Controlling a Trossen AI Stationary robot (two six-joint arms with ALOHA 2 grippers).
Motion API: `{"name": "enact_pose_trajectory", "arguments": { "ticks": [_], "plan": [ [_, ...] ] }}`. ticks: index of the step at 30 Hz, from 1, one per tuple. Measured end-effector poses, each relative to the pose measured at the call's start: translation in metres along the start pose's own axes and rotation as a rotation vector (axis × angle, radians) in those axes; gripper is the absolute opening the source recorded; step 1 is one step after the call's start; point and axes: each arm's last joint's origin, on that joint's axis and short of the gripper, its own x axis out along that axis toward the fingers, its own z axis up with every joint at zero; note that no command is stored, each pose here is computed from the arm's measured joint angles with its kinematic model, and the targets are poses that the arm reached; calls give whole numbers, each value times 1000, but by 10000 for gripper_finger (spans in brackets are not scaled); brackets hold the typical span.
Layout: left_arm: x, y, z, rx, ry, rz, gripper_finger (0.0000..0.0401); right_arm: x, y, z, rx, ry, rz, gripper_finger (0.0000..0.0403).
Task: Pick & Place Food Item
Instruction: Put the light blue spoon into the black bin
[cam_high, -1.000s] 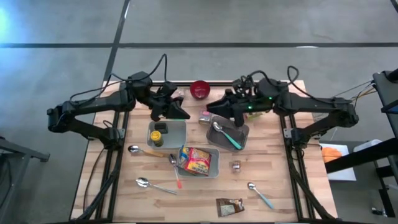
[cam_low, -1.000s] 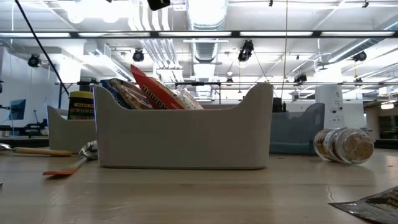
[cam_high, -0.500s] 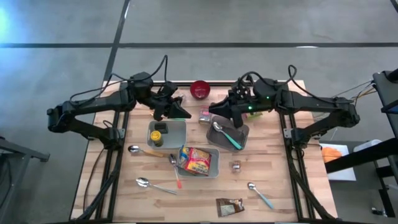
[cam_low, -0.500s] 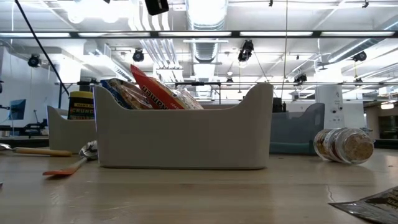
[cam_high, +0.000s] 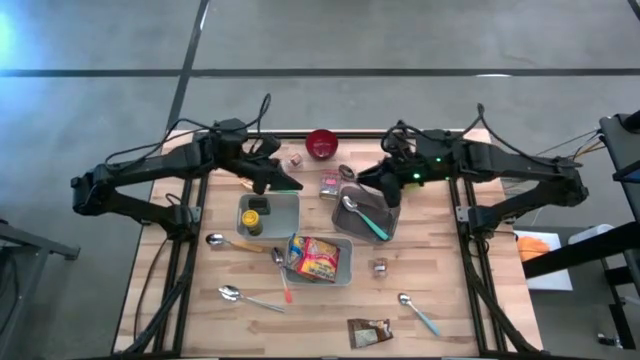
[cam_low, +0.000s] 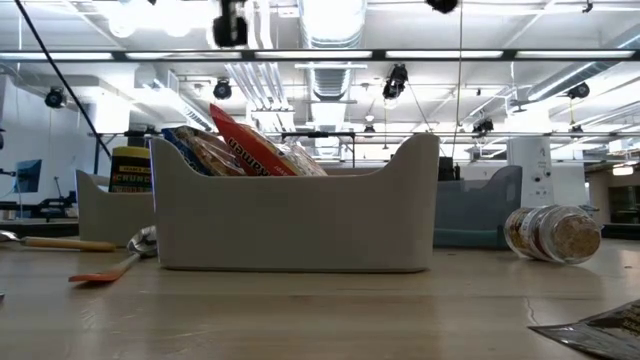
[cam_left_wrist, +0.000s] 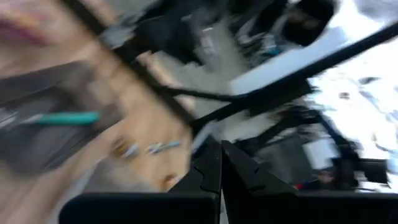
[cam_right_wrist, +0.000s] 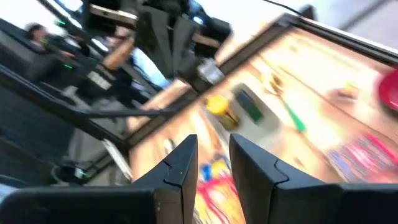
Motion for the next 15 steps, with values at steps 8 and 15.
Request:
{"name": "enact_pose_trajectory", "arguments": {
  "ticks": [8,15],
  "plan": [
    [-27,8,-25,-19,66,298,3,-37,-12,-13,10,91,-136,90],
    [-52,4,-41,7,102,409,9,-50,-28,-31,90,223,-336,90]
  ]
}}
